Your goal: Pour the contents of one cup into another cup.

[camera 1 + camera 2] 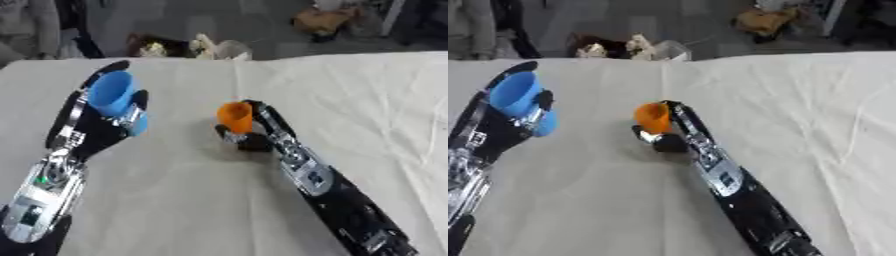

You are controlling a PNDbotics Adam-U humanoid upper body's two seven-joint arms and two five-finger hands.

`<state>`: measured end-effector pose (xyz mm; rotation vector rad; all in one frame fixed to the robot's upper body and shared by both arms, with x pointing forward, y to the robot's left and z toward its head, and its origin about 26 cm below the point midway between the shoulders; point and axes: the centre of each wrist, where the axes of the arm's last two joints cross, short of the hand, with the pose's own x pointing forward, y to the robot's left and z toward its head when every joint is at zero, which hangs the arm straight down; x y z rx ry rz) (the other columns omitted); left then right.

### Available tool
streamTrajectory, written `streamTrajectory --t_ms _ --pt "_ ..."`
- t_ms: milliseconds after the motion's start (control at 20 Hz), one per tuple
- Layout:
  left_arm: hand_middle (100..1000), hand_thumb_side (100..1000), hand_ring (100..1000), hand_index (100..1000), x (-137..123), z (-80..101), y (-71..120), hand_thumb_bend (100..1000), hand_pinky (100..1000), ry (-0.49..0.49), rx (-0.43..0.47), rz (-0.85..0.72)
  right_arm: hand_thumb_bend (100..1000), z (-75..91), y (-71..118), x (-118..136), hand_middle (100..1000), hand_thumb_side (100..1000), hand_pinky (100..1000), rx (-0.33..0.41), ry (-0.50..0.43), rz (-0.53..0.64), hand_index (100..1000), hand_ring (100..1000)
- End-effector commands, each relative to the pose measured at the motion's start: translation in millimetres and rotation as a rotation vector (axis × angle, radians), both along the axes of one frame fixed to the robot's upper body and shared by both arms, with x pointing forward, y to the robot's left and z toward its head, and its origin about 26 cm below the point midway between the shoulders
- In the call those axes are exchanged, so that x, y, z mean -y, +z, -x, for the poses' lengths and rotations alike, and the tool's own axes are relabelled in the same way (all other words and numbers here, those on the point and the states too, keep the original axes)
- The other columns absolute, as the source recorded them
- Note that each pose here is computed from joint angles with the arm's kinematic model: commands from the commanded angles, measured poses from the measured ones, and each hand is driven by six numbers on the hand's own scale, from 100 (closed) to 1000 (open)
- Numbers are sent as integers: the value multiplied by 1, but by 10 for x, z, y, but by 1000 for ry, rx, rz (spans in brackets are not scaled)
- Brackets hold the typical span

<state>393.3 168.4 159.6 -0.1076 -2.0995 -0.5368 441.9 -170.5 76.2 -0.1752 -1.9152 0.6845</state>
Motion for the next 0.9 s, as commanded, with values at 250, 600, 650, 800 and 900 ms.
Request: streamTrajectory --t_ms 250,600,650,800,900 --pt "484 303 594 888 -12 3 106 100 100 -6 36 -1 100 -11 62 -9 314 176 637 22 -33 -25 468 384" --pt "478 300 583 888 -86 20 126 100 100 16 44 16 100 16 114 62 295 158 600 46 -76 -59 453 359" --pt "477 299 582 887 -101 23 126 100 100 20 44 17 100 23 124 82 294 159 599 49 -81 -66 452 359" --pt "477 300 581 887 -137 30 137 100 100 28 46 12 100 49 145 125 296 162 598 53 -91 -85 454 358" --pt "477 301 581 888 -157 37 163 100 100 26 52 2 100 72 165 130 301 169 602 59 -87 -95 458 366"
